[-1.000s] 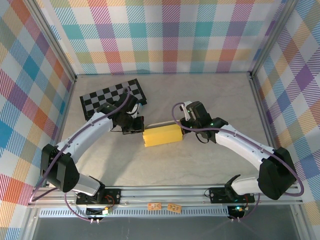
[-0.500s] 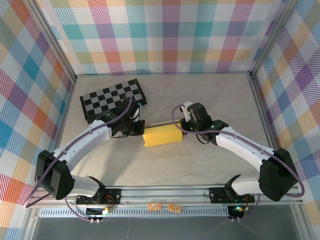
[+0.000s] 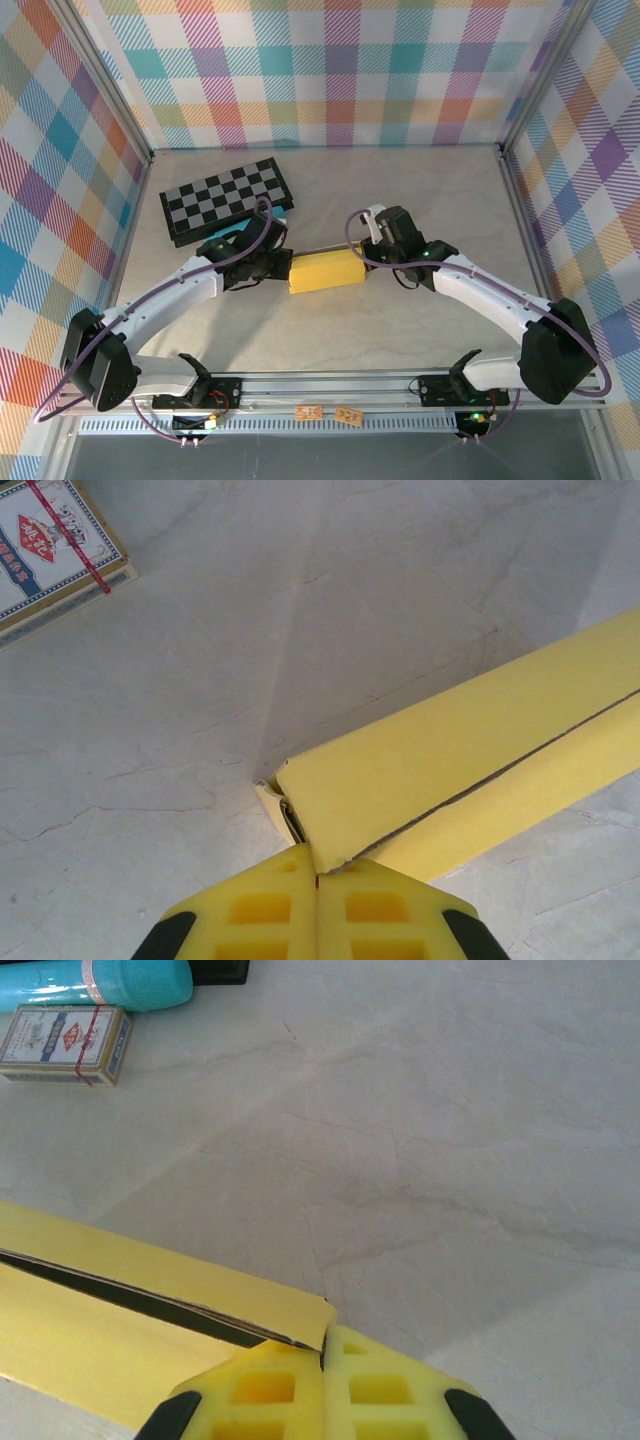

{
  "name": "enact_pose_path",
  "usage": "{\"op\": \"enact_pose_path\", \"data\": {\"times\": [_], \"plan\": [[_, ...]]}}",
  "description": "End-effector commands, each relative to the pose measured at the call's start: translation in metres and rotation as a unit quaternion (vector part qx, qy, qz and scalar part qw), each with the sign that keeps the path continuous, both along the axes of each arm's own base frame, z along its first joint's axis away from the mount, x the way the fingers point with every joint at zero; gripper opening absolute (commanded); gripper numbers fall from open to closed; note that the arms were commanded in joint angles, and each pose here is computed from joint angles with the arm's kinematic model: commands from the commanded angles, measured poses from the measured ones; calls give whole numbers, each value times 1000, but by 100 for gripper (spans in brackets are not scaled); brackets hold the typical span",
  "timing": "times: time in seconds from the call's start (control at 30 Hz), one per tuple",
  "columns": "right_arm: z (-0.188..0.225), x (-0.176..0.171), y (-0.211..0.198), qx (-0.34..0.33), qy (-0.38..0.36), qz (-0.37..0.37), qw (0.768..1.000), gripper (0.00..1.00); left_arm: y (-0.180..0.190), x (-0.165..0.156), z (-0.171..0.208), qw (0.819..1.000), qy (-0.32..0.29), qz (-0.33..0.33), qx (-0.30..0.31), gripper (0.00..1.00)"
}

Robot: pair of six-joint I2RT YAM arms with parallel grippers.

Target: Fold the paper box

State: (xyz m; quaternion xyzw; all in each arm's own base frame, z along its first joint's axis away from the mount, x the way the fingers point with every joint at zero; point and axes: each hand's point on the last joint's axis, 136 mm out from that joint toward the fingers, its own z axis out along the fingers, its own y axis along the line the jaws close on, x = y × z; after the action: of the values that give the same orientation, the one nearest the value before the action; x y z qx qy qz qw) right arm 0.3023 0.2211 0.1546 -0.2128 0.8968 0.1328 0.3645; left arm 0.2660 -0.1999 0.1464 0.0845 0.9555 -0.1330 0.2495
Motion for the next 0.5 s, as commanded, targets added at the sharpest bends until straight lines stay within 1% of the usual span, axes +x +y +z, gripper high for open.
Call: {"op": "enact_pose_path", "data": {"times": [0.0, 0.27, 0.33, 0.47], "plan": [[-15, -29, -8, -5, 73, -4, 997, 12, 25, -47, -57, 989, 122, -7, 79, 0], [10, -45, -10, 67, 98, -43, 992, 44, 22, -45, -57, 989, 122, -8, 81, 0], [15, -47, -10, 81, 102, -50, 990, 48, 21, -45, -56, 989, 121, -9, 79, 0], [27, -49, -7, 107, 108, -62, 986, 50, 19, -44, -55, 990, 121, -10, 77, 0]]}}
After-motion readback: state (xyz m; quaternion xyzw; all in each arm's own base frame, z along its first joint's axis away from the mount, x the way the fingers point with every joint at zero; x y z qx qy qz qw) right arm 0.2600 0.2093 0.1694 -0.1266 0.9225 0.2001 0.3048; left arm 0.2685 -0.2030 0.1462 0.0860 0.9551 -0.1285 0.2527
